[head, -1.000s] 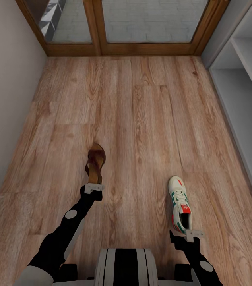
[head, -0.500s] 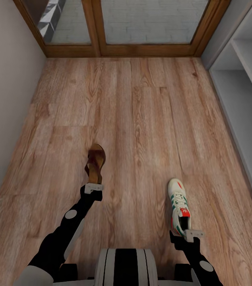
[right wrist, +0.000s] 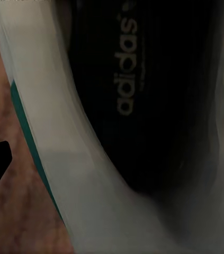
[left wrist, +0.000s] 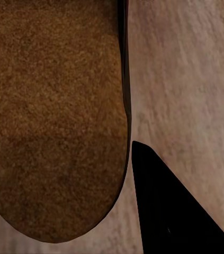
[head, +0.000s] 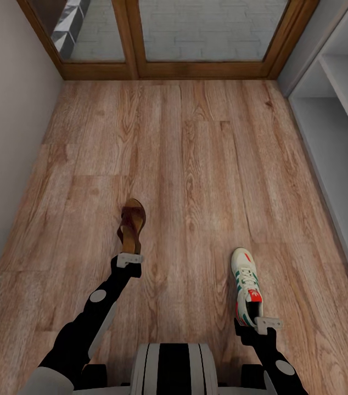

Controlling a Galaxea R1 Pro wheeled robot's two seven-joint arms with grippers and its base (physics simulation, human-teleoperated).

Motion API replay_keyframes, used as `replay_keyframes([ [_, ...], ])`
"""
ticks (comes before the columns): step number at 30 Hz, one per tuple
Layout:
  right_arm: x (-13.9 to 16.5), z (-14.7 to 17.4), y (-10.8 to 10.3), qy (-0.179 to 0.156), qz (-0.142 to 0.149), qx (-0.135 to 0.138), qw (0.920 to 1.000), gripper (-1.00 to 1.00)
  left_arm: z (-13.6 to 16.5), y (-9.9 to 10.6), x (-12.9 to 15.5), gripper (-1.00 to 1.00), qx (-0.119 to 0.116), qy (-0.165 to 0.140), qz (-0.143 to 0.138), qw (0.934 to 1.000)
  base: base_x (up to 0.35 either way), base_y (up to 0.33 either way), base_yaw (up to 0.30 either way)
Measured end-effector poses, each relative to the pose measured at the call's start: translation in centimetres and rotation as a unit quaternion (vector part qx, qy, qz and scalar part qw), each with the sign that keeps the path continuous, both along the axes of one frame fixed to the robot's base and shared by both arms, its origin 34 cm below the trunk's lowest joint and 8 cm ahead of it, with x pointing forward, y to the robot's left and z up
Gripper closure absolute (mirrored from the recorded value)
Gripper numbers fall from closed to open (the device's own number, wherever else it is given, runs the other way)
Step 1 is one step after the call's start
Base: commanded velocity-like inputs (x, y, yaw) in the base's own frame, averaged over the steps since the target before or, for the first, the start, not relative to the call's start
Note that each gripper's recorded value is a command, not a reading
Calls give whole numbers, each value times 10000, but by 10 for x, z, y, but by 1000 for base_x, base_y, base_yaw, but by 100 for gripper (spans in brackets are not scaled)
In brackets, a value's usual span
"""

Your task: Pick up the two gym shoes and the two sandals from the corridor floor and place them onto the hallstand (shoe rack) in the corridor, making sure they are on the rack and not on the floor. Arrange them so the two gym shoes are next to each other and the two sandals are next to each other.

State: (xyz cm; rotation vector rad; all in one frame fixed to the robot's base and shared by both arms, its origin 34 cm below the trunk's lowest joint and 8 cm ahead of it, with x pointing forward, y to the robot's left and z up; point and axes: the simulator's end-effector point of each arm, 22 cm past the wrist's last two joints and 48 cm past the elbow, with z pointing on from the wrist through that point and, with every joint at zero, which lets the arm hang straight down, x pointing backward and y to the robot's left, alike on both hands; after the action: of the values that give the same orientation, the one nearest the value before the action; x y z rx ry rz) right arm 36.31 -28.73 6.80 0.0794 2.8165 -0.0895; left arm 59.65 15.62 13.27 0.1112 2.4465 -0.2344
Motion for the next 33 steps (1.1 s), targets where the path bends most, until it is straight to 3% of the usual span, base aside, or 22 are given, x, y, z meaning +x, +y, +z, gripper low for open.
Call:
replay_keyframes([
  [4, 0, 0, 0, 0, -3, -8, 10000, -100, 0, 0, 0, 100, 0, 1, 0, 10000, 0, 0, 0],
  [5, 0, 0, 0, -1, -4, -8, 10000, 100, 0, 0, 0, 100, 0, 0, 0, 10000, 0, 0, 0],
  [29, 0, 0, 0, 3, -3, -9, 10000, 100, 0, 0, 0, 100, 0, -3, 0, 10000, 0, 0, 0],
  [33, 0, 0, 0, 5, -5, -12, 10000, 100, 1, -10, -2, 100, -44, 0, -116, 9999, 0, 0, 0],
])
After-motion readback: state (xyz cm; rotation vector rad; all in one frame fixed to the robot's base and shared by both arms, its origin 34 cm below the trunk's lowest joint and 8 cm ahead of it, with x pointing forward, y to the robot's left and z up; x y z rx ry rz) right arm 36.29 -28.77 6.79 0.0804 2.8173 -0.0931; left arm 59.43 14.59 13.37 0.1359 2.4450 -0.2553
